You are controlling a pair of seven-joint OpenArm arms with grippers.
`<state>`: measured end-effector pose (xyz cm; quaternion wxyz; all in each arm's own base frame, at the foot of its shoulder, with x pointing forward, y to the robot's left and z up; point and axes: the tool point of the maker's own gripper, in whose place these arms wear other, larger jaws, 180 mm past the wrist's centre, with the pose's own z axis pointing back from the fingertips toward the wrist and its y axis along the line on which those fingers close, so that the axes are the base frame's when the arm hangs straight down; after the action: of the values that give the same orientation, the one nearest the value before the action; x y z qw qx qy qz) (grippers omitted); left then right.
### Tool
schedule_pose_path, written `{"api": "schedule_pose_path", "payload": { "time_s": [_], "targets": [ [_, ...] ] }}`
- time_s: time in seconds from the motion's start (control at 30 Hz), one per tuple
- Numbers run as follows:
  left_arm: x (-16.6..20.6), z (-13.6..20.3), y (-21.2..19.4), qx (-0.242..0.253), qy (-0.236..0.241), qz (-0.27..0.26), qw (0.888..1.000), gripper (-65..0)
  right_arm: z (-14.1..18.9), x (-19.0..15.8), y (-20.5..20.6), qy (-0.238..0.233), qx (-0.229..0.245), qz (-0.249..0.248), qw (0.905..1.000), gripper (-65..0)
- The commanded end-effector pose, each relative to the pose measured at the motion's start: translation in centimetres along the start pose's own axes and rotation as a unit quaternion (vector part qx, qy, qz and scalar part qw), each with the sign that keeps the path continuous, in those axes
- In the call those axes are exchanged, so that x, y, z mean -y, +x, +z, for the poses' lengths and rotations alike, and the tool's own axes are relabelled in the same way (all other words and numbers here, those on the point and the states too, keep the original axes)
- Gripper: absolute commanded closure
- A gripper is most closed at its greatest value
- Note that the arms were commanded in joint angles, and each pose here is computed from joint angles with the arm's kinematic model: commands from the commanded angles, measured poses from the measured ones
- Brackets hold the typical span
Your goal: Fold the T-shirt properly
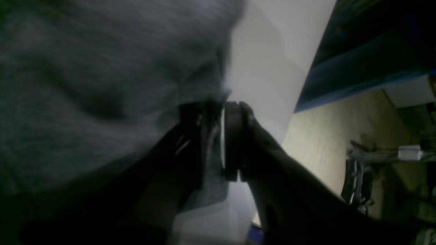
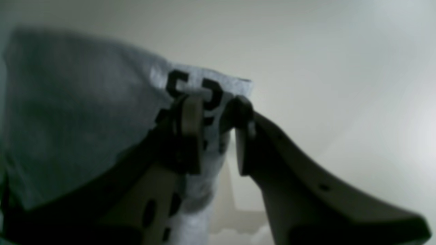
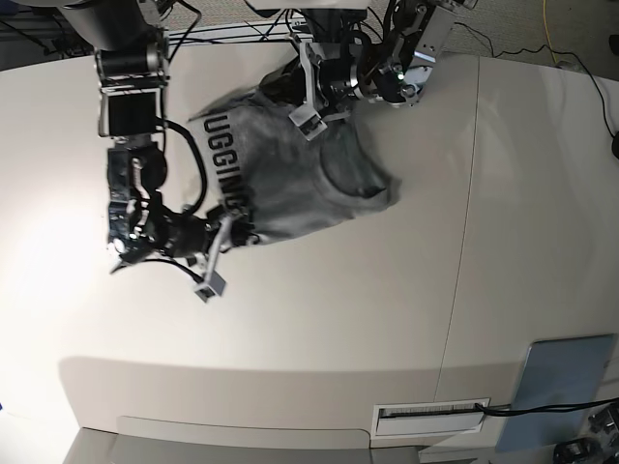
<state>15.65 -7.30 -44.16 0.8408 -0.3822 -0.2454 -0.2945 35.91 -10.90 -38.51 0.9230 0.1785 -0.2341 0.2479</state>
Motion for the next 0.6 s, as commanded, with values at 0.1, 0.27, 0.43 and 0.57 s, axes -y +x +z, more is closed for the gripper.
{"api": "schedule_pose_path", "payload": {
  "time_s": [0.1, 0.27, 0.43, 0.57],
  "targets": [
    [-10.8, 5.4, -6.0, -0.133, 0.194, 0.002, 0.972, -9.6, 1.5, 0.4, -2.3, 0.02, -0.018, -0.001, 0.9996, -15.4],
    [-15.5, 8.5, -1.8, -0.052, 0.255, 0.02, 0.965, -9.6, 2.5, -0.8, -6.2, 0.032, -0.034, 0.002, 0.9989, -15.4],
    [-16.7, 8.7, 3.7, 0.023, 0.258, 0.007, 0.966, -9.6, 2.4, -4.8, -8.3, 0.059, -0.015, 0.012, 0.9981, -15.4],
    [-17.9, 9.2, 7.1, 0.056, 0.278, 0.002, 0.959, -9.6, 2.8, -7.7, -9.1, 0.077, -0.004, 0.023, 0.9968, -15.4]
  ]
}}
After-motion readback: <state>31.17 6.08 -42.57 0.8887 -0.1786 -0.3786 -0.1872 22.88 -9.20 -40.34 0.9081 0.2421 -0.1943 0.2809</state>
